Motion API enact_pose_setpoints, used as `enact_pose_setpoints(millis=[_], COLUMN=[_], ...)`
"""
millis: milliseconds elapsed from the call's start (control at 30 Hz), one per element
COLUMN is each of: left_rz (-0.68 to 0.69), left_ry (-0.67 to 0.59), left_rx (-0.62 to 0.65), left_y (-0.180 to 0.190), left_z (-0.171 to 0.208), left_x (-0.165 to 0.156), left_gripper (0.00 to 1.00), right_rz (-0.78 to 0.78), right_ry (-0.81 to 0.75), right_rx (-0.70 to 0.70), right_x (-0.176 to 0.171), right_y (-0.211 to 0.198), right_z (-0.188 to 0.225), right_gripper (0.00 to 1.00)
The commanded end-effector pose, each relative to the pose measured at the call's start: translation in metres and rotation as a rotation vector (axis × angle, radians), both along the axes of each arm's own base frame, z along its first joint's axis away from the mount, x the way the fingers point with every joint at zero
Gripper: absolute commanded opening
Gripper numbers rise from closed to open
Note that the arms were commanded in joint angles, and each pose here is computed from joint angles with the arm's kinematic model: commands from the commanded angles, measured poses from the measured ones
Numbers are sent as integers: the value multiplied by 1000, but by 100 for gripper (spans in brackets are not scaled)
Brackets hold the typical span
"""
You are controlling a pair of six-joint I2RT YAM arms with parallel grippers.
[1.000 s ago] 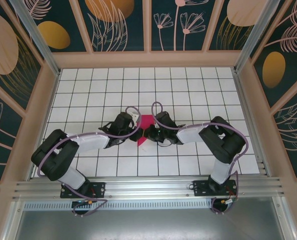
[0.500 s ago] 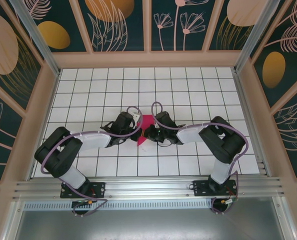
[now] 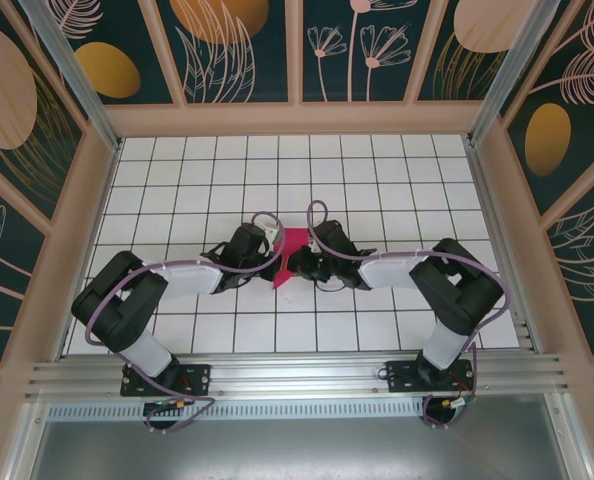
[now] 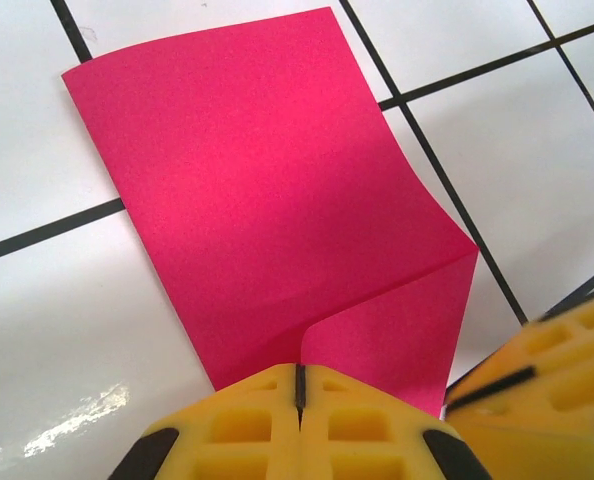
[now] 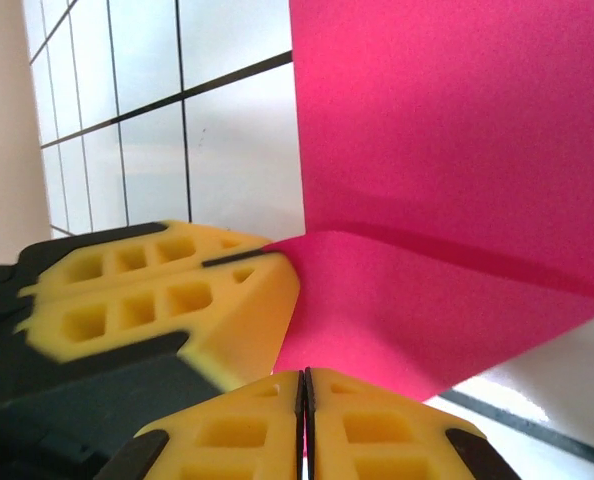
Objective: Fold a paper plane with a square sheet of paper (pick it up from the middle)
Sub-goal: Third fold the triangle at the center of the table.
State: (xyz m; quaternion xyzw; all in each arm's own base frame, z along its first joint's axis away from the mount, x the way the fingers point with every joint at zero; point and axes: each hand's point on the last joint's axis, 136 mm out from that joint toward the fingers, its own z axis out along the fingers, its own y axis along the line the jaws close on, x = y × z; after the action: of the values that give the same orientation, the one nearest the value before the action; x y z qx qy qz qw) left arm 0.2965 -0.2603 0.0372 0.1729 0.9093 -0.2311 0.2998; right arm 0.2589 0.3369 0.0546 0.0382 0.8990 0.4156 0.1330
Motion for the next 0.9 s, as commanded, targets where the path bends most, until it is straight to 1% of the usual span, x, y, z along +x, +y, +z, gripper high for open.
enact_pose_setpoints(millis=[0, 100, 233, 433, 567, 733, 800, 867], left_rz=[-10, -18, -7, -5, -24, -54, -40, -42], left_ry=[-2, 12, 26, 21, 11, 29, 35, 42], left_rx=[-14, -30, -20, -20, -36, -40, -21, -29], left_y=[0, -2, 1, 0, -5, -11, -7, -7], left_z=[-3, -5, -12, -14, -11, -16, -20, -20], left_x=[-1, -5, -6, -3, -2, -4, -3, -5], left_gripper=[0, 0, 0, 0, 0, 0, 0, 0], right_rz=[-28, -24, -27, -4, 14, 25, 29, 32], right_ry=[4, 10, 12, 23, 38, 54, 57, 63], right_rx=[6, 12, 6, 9, 18, 47, 43, 46], right_x=[-3, -5, -5, -10, -15, -17, -18, -19], right_y=[-8, -6, -4, 5, 12, 19, 21, 22], right_z=[2, 2, 0, -2, -6, -9, -11, -13], right_gripper=[13, 13, 13, 13, 13, 12, 12, 12])
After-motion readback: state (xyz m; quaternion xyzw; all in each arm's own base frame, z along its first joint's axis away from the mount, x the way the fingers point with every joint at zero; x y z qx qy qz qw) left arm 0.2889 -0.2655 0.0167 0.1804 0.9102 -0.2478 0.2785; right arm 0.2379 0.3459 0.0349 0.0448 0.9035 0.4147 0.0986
